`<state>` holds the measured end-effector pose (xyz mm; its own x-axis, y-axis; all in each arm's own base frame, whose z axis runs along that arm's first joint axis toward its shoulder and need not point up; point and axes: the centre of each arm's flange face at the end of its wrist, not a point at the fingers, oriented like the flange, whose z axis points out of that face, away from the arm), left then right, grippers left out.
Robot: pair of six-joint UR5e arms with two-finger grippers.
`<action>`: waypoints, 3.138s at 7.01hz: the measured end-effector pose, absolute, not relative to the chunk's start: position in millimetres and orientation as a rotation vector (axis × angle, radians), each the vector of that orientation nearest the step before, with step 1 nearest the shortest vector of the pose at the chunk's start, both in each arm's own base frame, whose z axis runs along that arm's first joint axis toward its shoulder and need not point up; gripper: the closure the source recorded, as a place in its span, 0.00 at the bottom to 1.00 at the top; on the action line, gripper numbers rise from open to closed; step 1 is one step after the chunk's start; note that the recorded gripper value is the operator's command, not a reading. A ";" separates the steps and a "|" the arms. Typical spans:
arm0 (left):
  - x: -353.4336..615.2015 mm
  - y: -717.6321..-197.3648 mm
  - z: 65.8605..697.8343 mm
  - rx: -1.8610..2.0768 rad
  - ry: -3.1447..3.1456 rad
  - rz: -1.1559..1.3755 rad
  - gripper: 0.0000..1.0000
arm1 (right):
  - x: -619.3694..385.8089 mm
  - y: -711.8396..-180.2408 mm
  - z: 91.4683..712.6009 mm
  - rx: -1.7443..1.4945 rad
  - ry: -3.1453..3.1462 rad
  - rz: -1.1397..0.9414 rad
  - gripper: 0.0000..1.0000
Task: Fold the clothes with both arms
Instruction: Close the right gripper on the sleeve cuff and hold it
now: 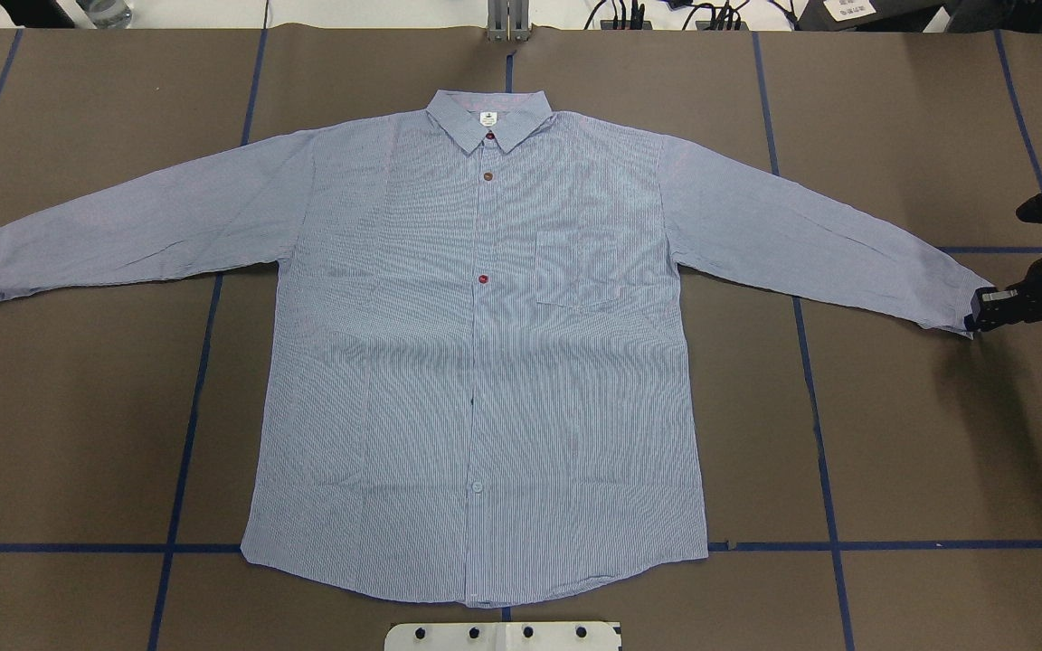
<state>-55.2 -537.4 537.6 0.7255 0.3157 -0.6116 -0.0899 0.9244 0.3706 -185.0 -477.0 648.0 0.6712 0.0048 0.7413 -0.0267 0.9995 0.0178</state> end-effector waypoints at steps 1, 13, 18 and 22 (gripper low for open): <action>-55.1 -537.8 537.0 0.330 0.728 0.229 0.01 | -184.6 -476.6 648.8 0.026 -0.834 0.019 0.65; -55.5 -540.1 529.2 0.344 0.727 0.234 0.01 | -185.6 -476.1 654.9 0.014 -0.827 0.022 1.00; -56.3 -539.8 527.3 0.349 0.726 0.234 0.01 | -178.3 -478.5 636.5 0.029 -0.869 0.017 1.00; -57.0 -540.2 524.6 0.354 0.724 0.234 0.01 | -147.8 -481.9 618.4 0.032 -0.937 0.048 0.40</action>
<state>-57.0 -540.2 524.6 0.7270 0.3284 -0.6029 -0.0869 0.9151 0.3936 -147.8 -481.9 618.4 0.5913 0.0278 0.8060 -0.0555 0.9984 0.0063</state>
